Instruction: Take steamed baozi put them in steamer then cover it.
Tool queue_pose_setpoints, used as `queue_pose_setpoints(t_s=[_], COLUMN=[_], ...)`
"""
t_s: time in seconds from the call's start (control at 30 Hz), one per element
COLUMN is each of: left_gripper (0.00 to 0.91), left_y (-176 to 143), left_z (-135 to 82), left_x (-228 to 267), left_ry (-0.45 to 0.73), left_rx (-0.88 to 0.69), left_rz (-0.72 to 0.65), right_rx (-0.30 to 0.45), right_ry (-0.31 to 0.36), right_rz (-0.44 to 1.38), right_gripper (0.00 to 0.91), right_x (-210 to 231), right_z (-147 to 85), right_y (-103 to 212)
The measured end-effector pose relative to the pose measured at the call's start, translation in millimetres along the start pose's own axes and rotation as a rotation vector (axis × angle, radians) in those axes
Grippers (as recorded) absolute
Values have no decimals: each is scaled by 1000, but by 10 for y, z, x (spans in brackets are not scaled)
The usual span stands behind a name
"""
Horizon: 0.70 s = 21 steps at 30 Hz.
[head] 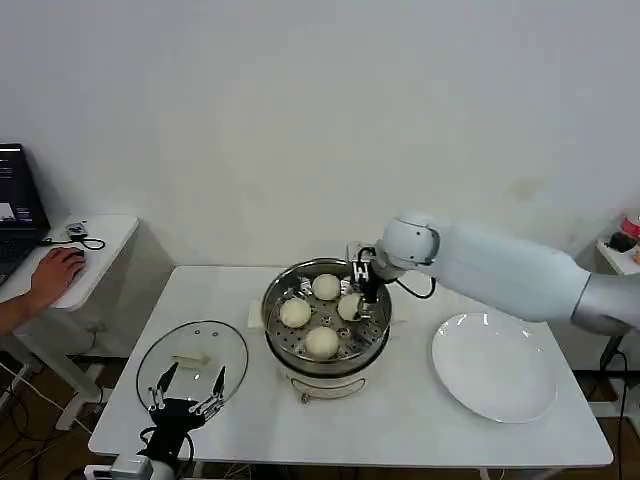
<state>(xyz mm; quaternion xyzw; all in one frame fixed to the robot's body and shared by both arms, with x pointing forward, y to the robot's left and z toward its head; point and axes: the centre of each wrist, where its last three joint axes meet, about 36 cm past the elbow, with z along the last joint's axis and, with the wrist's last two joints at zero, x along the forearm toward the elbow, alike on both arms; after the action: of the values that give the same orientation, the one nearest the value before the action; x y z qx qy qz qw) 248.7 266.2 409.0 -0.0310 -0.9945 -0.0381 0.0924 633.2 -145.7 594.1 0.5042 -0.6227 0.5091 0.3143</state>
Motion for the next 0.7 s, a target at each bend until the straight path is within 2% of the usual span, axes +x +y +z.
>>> queue_pose_setpoints(t_s=[0.27,0.4,0.7], left_gripper=[907,907,907], left_y=[-33,-44,-17], left_z=[25,32,68], left_x=[-33,-30,-51], left_ry=[1,3,1], left_rx=[7,10,-9], left_rz=[7,7,0], right_rx=[-12,-39,-118], right_ry=[-92,-155,-378], right_rz=[93,163,494], right_gripper=[907,907,907], right_x=[295,432,512], right_z=[41,154,515], right_y=[165,321,837])
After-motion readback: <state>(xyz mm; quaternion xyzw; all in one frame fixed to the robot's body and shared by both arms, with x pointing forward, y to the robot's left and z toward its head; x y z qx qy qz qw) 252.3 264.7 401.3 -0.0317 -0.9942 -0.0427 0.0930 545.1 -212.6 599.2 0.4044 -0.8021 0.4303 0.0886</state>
